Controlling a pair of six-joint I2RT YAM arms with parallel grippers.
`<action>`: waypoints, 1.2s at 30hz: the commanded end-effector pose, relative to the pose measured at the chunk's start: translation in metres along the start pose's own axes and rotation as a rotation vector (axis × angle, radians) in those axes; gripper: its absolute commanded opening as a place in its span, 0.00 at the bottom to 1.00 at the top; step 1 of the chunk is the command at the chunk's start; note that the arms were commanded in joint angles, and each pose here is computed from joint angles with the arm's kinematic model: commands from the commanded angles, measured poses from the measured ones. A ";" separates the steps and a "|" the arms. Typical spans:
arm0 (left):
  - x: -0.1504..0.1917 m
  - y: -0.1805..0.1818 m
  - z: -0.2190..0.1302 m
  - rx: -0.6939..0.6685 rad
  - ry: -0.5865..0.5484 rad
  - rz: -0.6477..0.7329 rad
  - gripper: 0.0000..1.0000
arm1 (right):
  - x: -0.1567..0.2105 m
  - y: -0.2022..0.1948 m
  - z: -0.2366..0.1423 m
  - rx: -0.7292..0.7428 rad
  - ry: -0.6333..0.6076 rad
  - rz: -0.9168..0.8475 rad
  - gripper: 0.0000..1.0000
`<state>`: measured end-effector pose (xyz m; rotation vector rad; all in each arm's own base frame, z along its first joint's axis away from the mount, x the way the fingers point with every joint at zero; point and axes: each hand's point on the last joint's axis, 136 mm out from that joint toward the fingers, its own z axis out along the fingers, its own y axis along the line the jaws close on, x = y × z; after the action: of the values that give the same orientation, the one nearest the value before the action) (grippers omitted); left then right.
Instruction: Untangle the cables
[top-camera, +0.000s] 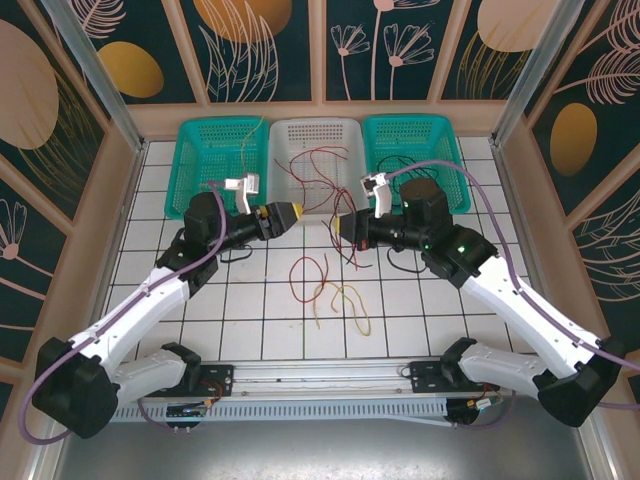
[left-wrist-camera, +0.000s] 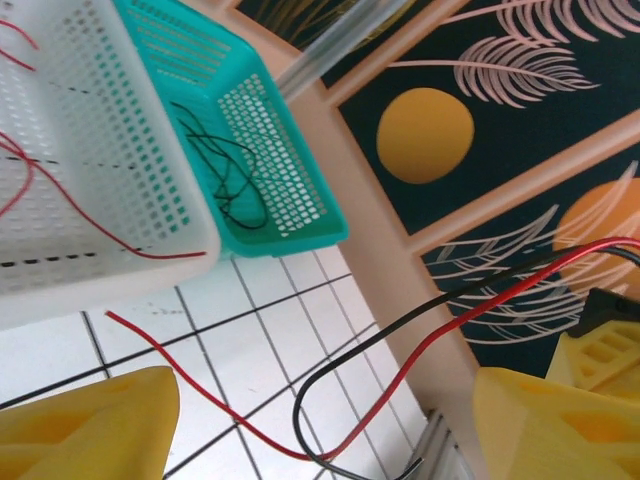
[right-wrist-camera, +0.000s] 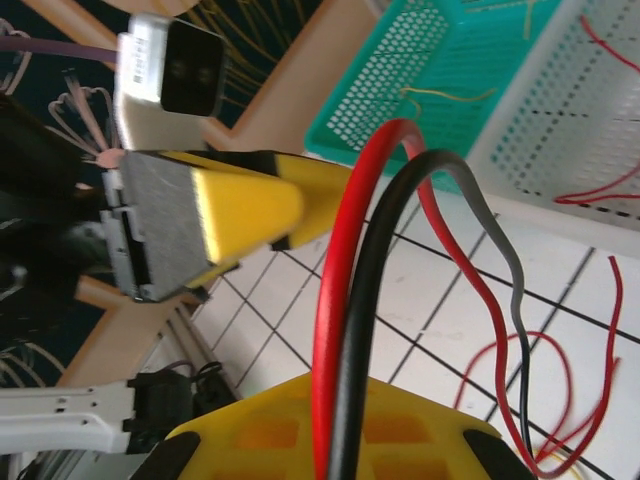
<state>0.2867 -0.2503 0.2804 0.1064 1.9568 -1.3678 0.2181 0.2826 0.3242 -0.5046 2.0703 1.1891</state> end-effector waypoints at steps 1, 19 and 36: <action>0.006 -0.016 0.004 0.116 0.016 0.001 0.75 | -0.016 0.034 -0.008 -0.121 -0.025 -0.044 0.10; 0.038 -0.019 0.023 0.214 0.086 -0.025 0.73 | -0.013 0.044 -0.006 -0.203 -0.023 -0.015 0.14; 0.020 -0.070 -0.022 0.399 -0.032 -0.093 0.77 | -0.007 0.042 0.002 -0.208 -0.014 -0.005 0.00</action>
<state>0.2381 -0.2731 0.3044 0.1545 1.7519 -1.7669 0.2008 0.2997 0.3474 -0.5755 1.9786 1.3723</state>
